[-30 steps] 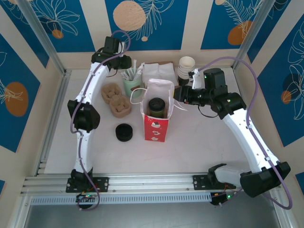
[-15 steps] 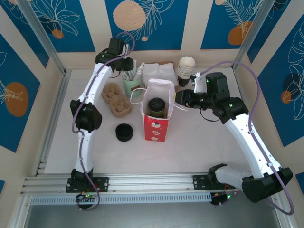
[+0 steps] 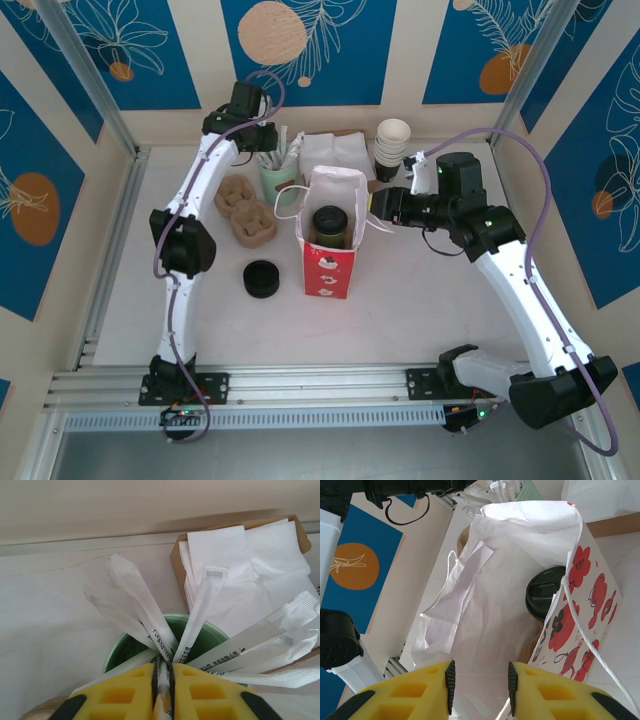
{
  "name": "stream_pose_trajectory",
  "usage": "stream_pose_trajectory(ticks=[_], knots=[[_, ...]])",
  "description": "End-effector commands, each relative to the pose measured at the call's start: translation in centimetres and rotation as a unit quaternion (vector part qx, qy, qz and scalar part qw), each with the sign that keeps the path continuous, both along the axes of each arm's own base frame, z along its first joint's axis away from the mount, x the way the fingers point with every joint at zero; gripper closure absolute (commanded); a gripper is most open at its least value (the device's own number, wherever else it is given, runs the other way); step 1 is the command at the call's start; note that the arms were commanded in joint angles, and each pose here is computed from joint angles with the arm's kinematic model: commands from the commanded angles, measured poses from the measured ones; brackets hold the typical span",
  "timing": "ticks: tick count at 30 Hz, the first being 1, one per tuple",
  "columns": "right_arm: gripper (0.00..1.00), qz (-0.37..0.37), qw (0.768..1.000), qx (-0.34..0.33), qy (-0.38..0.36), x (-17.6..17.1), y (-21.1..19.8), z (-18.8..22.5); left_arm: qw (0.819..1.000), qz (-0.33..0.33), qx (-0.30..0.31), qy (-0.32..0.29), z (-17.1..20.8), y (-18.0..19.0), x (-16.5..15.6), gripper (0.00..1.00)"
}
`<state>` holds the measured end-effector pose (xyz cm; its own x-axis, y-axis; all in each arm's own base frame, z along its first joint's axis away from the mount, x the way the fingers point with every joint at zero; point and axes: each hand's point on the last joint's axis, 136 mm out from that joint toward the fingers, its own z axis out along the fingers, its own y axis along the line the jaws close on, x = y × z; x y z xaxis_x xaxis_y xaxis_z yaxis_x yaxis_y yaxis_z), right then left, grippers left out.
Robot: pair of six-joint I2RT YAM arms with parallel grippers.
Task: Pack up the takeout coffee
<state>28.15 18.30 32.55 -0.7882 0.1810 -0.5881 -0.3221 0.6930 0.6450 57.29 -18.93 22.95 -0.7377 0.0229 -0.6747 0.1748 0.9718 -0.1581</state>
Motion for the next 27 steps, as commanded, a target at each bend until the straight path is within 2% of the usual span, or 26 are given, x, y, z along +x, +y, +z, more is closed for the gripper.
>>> stream_pose_trajectory(ticks=[1, 7, 13, 17, 27], knots=[[0.64, 0.007, 1.0, 0.002, -0.005, -0.6, -0.1, 0.3, 1.0, -0.004, -0.002, -0.026, 2.1, -0.4, 0.2, 0.88], [0.64, 0.003, 1.0, 0.002, -0.011, -0.7, -0.4, 0.6, 0.997, -0.013, -0.019, -0.074, 7.2, -0.9, -1.1, 0.9], [0.64, 0.002, 1.0, 0.003, -0.012, -0.7, -0.5, 0.7, 0.991, -0.017, -0.023, -0.131, 14.0, -0.4, -4.1, 0.9], [0.64, 0.001, 1.0, 0.003, -0.014, -0.7, -0.6, 0.8, 0.986, -0.024, -0.014, -0.167, 18.5, 0.1, -7.5, 0.89], [0.65, -0.011, 1.0, 0.005, -0.029, -0.1, -1.2, 1.2, 0.967, -0.039, 0.01, -0.252, 26.7, 1.2, -16.5, 0.87]])
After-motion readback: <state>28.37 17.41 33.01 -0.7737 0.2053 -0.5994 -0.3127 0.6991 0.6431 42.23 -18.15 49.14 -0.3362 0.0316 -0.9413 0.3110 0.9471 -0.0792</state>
